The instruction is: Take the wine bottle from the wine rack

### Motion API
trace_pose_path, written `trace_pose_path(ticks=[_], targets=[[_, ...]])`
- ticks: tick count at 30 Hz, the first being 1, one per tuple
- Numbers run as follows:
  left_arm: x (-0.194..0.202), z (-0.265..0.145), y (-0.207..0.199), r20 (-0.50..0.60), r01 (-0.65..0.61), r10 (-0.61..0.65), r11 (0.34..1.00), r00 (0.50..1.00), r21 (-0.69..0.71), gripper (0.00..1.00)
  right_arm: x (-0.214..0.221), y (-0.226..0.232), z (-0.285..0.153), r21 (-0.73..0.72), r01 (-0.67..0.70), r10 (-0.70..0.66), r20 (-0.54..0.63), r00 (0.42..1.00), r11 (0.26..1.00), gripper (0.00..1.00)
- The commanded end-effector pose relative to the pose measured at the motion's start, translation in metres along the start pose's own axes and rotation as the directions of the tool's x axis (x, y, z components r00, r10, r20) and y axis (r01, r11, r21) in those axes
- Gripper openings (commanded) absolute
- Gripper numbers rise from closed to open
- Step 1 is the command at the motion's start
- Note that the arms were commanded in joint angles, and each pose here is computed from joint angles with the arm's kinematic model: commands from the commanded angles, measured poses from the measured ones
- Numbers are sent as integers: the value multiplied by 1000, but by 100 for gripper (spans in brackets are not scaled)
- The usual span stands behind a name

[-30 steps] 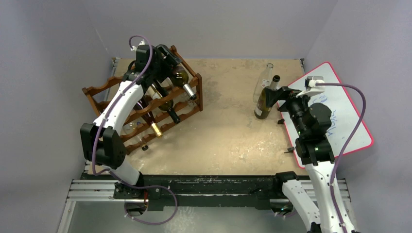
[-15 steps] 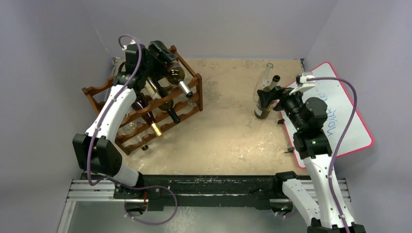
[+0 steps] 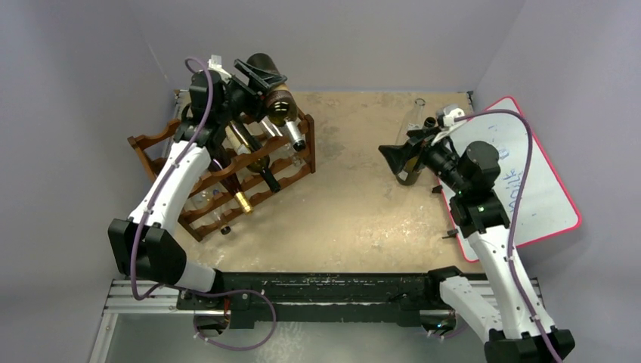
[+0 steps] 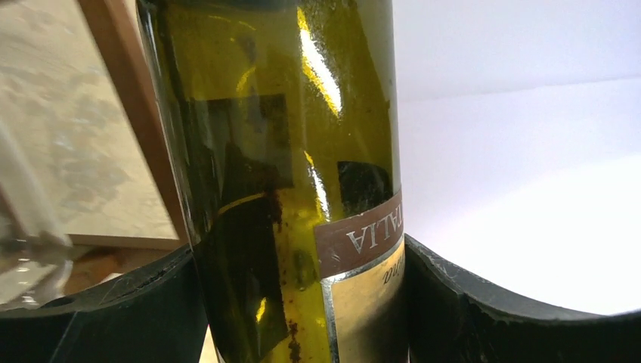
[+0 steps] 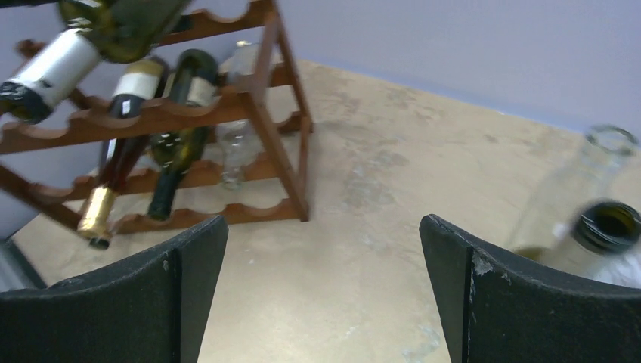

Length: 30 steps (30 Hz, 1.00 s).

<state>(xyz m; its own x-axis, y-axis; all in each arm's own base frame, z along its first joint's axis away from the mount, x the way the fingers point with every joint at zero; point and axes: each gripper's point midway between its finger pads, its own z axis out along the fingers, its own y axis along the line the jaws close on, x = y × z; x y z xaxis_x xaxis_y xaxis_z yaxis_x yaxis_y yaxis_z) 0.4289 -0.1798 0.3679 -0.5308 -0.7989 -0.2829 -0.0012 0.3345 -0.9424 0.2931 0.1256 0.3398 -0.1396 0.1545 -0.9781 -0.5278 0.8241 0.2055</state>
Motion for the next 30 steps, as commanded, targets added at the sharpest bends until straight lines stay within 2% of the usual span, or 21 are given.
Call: trace_pose_path(ticks=[1,6,9,11,13,15,19,21,23,25,30], targets=[[26,-27,-97,-88,15,15,942,996,336,0,-43,61,5,-204,159,-127,161,979,966,100],[71,-27,-116,-189,60,17,917,982,394,0,-45,104,19,-296,291,-223,244,944,910,100],[91,-27,-118,-231,71,25,916,973,396,0,-43,119,20,-321,433,-327,335,884,842,99],[100,-26,-112,-257,95,6,921,966,378,0,-43,123,15,-301,557,-413,427,805,774,98],[108,-28,-109,-278,126,-18,919,960,373,0,-41,123,9,-239,680,-509,505,697,694,99],[117,-29,-106,-293,150,-38,917,955,370,0,-31,128,7,-221,794,-600,549,581,567,97],[141,-28,-102,-339,177,-50,918,940,355,0,-22,140,7,-217,897,-670,603,433,384,92],[148,-26,-99,-360,191,-57,917,931,350,0,-19,152,1,-211,940,-672,658,340,269,86],[150,-25,-94,-363,202,-69,918,929,340,0,-24,158,-4,-171,958,-659,697,282,229,85],[150,-24,-92,-360,208,-79,919,930,336,0,-18,163,-5,-163,975,-656,720,223,153,81],[156,-20,-88,-376,221,-89,920,922,323,0,-12,168,3,-184,976,-656,724,214,115,77]])
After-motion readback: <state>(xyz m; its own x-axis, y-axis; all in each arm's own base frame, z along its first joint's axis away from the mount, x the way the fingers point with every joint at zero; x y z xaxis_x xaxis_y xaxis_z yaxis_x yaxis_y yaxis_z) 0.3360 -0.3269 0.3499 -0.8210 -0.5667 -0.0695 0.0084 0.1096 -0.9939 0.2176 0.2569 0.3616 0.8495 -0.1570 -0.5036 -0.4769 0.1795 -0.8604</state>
